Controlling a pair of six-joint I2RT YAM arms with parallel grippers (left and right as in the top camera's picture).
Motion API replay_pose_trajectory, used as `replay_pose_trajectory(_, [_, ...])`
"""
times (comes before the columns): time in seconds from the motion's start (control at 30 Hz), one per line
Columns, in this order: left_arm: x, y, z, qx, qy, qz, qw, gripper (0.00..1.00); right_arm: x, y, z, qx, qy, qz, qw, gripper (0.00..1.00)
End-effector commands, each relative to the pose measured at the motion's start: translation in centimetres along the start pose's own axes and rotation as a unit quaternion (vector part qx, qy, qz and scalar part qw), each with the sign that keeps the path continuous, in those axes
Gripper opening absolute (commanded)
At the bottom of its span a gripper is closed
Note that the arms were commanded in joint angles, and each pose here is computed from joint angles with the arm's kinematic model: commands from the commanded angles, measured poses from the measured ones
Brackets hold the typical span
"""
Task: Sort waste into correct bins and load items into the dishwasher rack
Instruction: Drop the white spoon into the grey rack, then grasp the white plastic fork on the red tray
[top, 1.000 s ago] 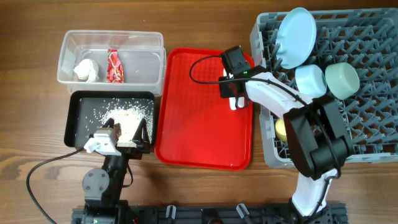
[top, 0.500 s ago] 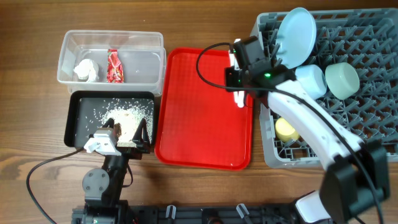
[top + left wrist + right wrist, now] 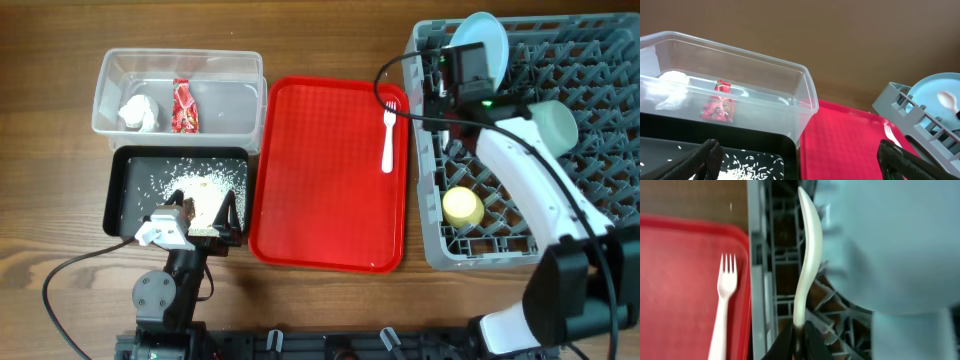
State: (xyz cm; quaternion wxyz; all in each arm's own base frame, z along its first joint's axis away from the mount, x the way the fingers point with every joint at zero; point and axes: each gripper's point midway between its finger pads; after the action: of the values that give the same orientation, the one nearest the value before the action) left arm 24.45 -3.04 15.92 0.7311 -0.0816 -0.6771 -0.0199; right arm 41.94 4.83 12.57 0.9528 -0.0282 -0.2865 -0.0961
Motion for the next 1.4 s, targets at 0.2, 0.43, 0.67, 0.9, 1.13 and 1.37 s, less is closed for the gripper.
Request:
replay_pose_trajectory(0.2, [-0.2, 0.1, 0.0, 0.003, 0.001, 0.003, 1.000, 1.00, -2.2, 8.5, 3.6, 0.127, 0.011, 0.054, 0.990, 0.56])
replay_pose_trajectory(0.43, [-0.2, 0.1, 0.0, 0.003, 0.001, 0.003, 1.000, 1.00, -6.3, 11.1, 1.2, 0.073, 0.047, -0.009, 0.996, 0.55])
replay_pose_trajectory(0.67, [-0.2, 0.1, 0.0, 0.003, 0.001, 0.003, 1.000, 1.00, -7.4, 8.3, -6.5, -0.059, 0.020, -0.043, 0.997, 0.56])
replay_pose_trajectory(0.9, [-0.2, 0.1, 0.0, 0.003, 0.001, 0.003, 1.000, 1.00, -8.6, 7.8, -10.3, -0.029, 0.065, -0.077, 0.995, 0.44])
replay_pose_trajectory(1.13, [-0.2, 0.1, 0.0, 0.003, 0.001, 0.003, 1.000, 1.00, -11.3, 9.5, -10.3, 0.029, 0.139, -0.050, 0.989, 0.14])
replay_pose_trajectory(1.37, [-0.2, 0.1, 0.0, 0.003, 0.001, 0.003, 1.000, 1.00, -10.0, 10.4, -7.4, 0.046, 0.121, -0.040, 0.991, 0.04])
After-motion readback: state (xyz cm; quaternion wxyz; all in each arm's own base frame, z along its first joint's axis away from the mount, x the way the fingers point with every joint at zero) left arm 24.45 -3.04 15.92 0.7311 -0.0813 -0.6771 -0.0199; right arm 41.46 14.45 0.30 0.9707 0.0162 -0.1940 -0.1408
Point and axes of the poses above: each gripper's point midway between its finger pads, its own z axis back along the fingers, its own y axis along the line the jaws close on, x = y × z, and after that the axes turned 13 degrees about -z, right-handed
